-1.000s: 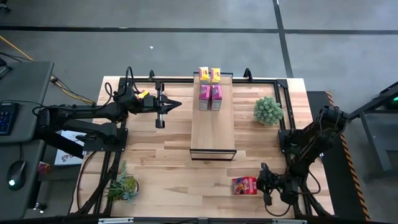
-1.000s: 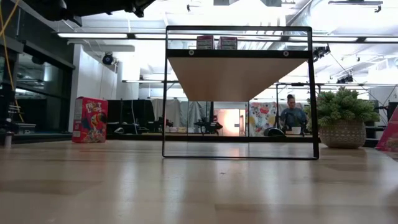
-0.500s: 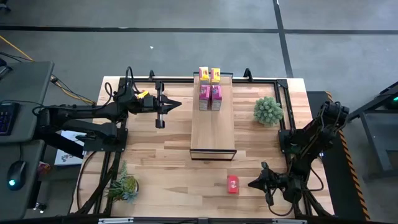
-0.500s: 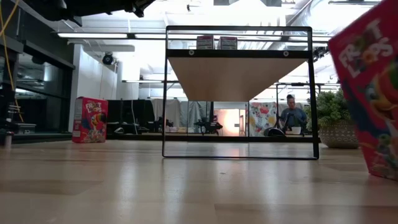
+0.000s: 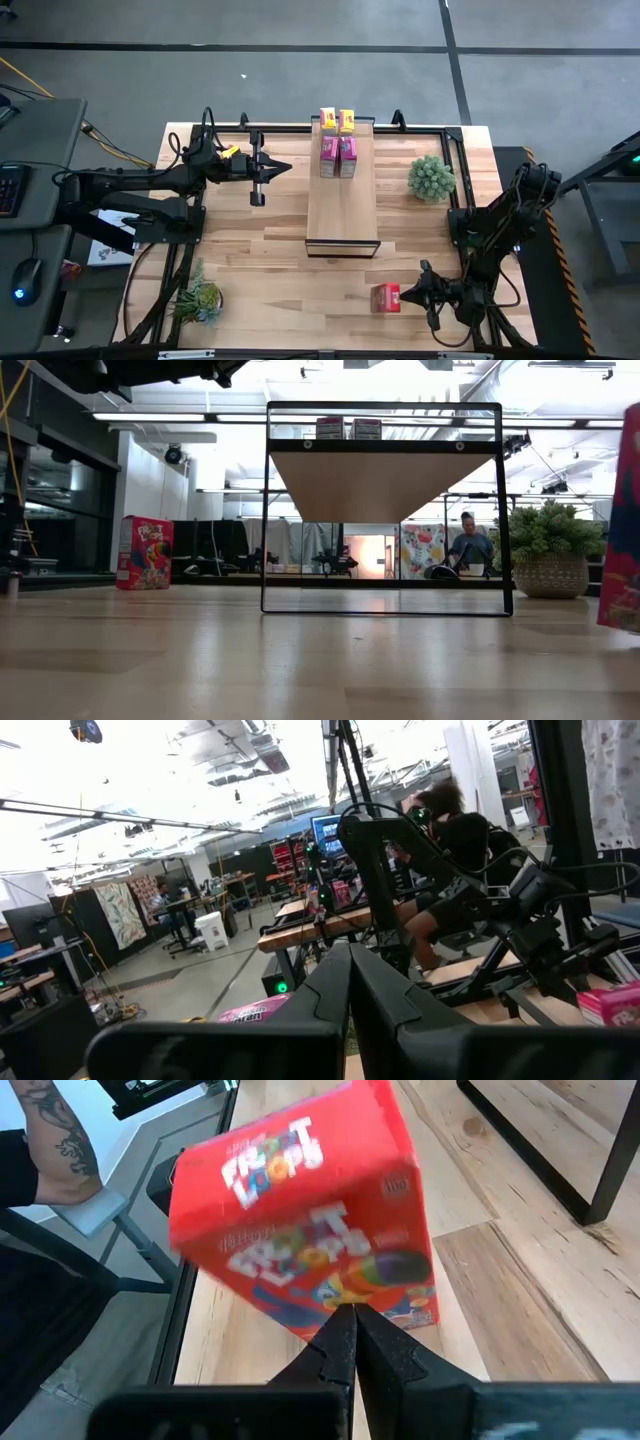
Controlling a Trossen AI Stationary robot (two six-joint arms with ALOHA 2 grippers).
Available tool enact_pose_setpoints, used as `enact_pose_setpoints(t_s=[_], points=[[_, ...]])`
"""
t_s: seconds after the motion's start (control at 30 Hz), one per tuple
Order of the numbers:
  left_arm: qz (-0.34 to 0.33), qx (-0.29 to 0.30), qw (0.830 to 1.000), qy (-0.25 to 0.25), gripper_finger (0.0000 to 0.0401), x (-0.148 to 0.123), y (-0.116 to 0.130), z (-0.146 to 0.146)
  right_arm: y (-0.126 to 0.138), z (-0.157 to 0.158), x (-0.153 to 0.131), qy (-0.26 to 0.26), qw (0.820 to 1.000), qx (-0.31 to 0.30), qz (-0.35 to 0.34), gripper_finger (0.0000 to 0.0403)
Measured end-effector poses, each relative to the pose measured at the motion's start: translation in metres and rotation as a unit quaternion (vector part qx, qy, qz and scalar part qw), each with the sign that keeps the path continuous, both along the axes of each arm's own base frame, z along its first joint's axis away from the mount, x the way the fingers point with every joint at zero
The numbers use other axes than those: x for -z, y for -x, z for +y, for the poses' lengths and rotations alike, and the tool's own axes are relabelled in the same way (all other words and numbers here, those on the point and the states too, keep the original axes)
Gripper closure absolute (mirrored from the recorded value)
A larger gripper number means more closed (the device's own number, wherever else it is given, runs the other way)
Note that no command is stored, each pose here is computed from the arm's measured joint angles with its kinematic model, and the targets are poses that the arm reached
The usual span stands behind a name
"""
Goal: Stack cereal on shelf
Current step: Put the bottom red cereal box on the shelf
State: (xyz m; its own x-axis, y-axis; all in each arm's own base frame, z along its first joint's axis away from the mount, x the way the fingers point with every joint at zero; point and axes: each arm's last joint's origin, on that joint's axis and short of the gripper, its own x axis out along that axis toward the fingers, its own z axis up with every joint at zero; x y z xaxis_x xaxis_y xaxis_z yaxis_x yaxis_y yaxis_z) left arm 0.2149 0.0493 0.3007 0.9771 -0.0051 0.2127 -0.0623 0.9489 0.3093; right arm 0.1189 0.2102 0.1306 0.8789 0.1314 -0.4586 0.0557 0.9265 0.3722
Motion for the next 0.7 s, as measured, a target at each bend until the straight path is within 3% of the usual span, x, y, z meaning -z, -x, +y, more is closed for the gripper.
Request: enact_pose_setpoints(t_s=[0.27,0.43,0.7], points=[[-0.002,0.0,1.0,0.0,0.0401,0.0,0.0,0.0,0.004,-0.009,-0.02,-0.03,1.0,0.004,0.0,0.0403],[-0.003,0.0,1.0,-0.001,0.0401,0.0,0.0,0.0,0.004,-0.029,-0.06,-0.066,0.993,0.055,-0.074,0.0403],[-0.003,0.0,1.0,0.0,0.0401,0.0,0.0,0.0,-0.026,-0.068,-0.123,0.013,0.953,0.184,-0.239,0.0403]])
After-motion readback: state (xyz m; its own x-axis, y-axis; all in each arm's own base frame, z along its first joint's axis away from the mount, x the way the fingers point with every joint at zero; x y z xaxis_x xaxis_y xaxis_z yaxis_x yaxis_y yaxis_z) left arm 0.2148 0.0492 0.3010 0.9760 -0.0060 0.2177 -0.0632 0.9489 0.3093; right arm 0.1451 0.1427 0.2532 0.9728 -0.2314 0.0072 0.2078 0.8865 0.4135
